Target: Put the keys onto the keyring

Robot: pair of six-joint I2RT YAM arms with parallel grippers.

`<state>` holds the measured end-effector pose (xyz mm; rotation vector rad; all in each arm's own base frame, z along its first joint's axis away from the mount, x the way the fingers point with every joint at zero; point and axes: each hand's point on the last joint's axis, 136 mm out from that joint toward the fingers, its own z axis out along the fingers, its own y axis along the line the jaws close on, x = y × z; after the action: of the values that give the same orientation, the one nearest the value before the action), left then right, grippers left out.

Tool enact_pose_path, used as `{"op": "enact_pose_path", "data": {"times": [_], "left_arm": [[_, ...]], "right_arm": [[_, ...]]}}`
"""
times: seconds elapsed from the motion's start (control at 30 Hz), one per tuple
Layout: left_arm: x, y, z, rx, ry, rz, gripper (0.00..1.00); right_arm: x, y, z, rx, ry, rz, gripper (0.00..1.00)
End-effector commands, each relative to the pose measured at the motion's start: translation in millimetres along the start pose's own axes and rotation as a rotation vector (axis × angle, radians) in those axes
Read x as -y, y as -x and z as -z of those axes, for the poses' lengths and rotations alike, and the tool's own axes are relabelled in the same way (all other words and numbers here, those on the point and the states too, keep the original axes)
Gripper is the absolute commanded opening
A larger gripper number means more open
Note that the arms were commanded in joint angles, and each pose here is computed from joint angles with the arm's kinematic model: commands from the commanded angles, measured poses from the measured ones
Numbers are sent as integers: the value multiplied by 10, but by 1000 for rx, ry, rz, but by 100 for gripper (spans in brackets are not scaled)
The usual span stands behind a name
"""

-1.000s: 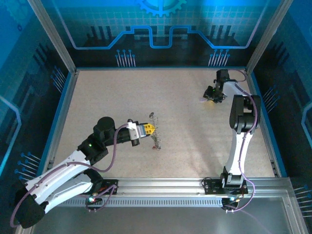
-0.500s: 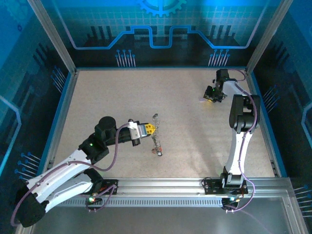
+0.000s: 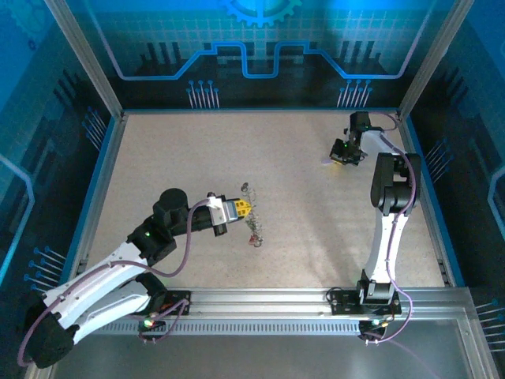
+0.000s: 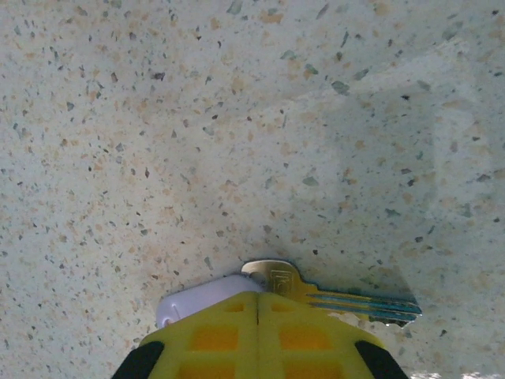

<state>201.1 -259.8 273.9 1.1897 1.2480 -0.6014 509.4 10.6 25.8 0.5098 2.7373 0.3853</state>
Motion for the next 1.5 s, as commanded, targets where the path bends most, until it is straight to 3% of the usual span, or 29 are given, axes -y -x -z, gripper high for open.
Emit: {"op": "enact_pose_path", "data": {"times": [0.0,0.3,0.6,0.83,1.03,1.13,1.47], "left_arm": [[-144,176,53,74,61,3,0],[-301,5,44,78,93,135,0],[-426,-111,36,132,109,263,0],[-445,-211,20,115,106,281,0],[-498,-321,-1,102,125,293,0],[-502,-387,-21,92,124,300,0],[-623,-391,85,86,217,339,0]], "right_arm": [[-80,-23,140,21,33,15,0],[-388,-202,658,170,62,125,0],[-1293,-730,1254,292,260,414,0],[-1989,-1331,1671,283,460,658,0],[-2343,-1800,1912,262,574,770,0],[-2386,-1913,1930,231,575,781,0],[-1714,-2145,1505,68,246,792,0]]}}
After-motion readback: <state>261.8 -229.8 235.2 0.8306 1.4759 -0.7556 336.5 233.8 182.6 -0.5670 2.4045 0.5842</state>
